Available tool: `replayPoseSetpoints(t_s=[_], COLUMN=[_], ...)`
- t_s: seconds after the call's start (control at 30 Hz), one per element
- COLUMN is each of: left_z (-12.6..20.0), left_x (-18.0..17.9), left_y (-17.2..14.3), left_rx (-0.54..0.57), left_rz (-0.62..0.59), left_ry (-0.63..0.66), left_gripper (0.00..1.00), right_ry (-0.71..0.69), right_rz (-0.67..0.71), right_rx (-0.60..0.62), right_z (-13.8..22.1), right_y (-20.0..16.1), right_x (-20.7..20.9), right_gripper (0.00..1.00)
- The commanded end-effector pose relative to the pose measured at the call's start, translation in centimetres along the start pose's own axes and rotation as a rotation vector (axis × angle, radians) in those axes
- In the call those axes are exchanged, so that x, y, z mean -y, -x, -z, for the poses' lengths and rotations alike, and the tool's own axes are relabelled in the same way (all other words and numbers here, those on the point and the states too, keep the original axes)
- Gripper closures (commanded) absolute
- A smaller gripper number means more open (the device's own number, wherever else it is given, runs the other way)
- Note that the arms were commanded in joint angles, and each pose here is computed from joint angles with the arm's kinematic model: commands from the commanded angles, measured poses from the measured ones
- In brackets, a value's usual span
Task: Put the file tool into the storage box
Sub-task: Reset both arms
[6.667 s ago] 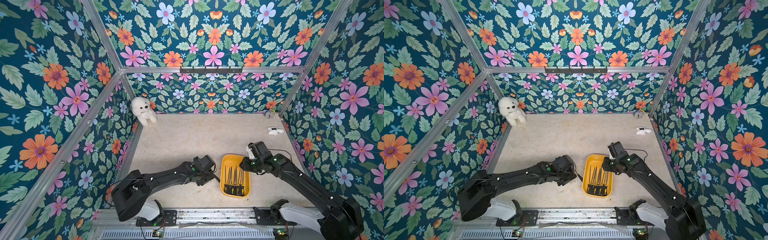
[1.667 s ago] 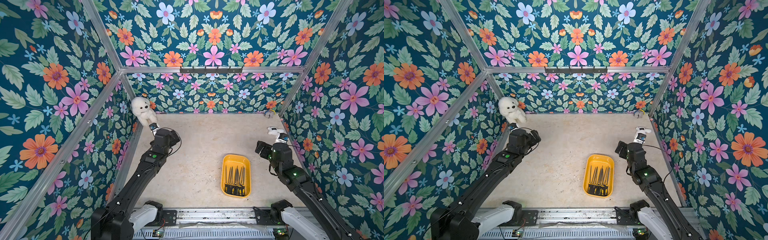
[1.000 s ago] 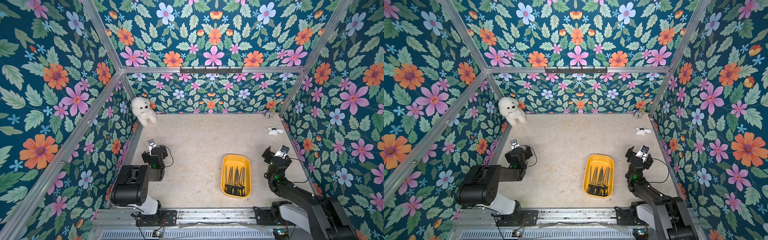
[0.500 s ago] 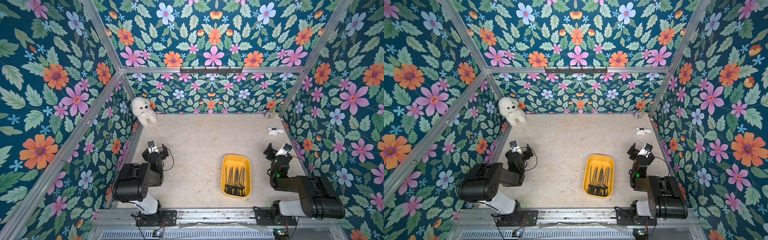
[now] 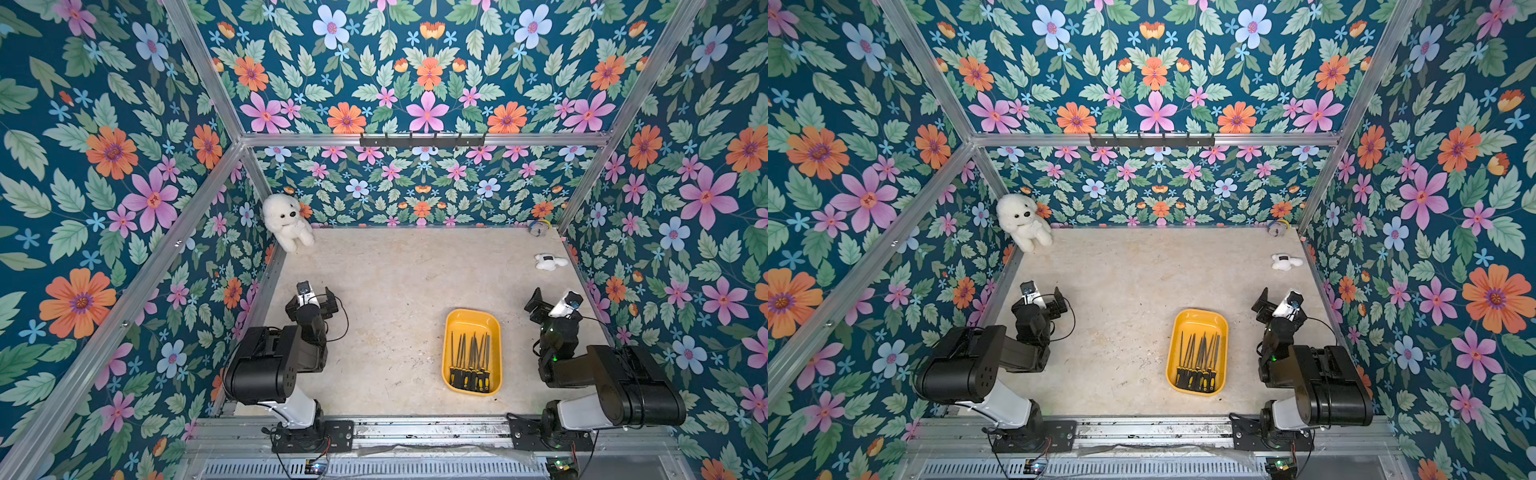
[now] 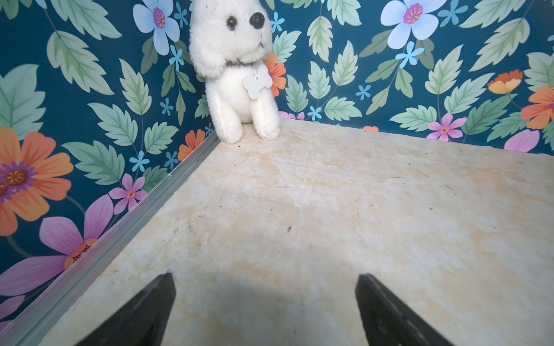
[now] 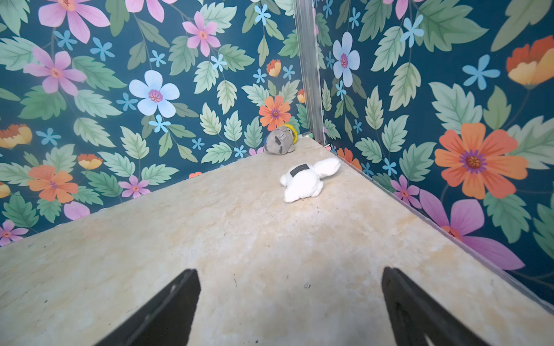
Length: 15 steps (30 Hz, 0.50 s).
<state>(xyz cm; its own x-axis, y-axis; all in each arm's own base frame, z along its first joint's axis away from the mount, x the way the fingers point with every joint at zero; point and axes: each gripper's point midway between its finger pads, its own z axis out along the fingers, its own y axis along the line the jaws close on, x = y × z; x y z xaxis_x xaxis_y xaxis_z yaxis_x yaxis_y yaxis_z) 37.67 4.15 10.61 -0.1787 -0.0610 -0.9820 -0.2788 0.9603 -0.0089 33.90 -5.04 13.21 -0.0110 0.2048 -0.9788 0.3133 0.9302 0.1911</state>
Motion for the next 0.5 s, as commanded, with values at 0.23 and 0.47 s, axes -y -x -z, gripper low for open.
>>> replayPoseSetpoints(t_s=[0.23, 0.47], left_z=[-0.03, -0.01], left_x=[0.04, 0.05], left_y=[0.76, 0.73], left_rx=[0.028, 0.028], left_rz=[-0.003, -0.003], left_ry=[-0.003, -0.003], left_gripper=[0.00, 0.00], right_ry=[-0.002, 0.000], right_rz=[-0.003, -0.003], right_rx=[0.032, 0.032], right_z=[-0.05, -0.05], right_y=[0.81, 0.81], right_x=[-0.05, -0.11], right_gripper=[0.01, 0.01])
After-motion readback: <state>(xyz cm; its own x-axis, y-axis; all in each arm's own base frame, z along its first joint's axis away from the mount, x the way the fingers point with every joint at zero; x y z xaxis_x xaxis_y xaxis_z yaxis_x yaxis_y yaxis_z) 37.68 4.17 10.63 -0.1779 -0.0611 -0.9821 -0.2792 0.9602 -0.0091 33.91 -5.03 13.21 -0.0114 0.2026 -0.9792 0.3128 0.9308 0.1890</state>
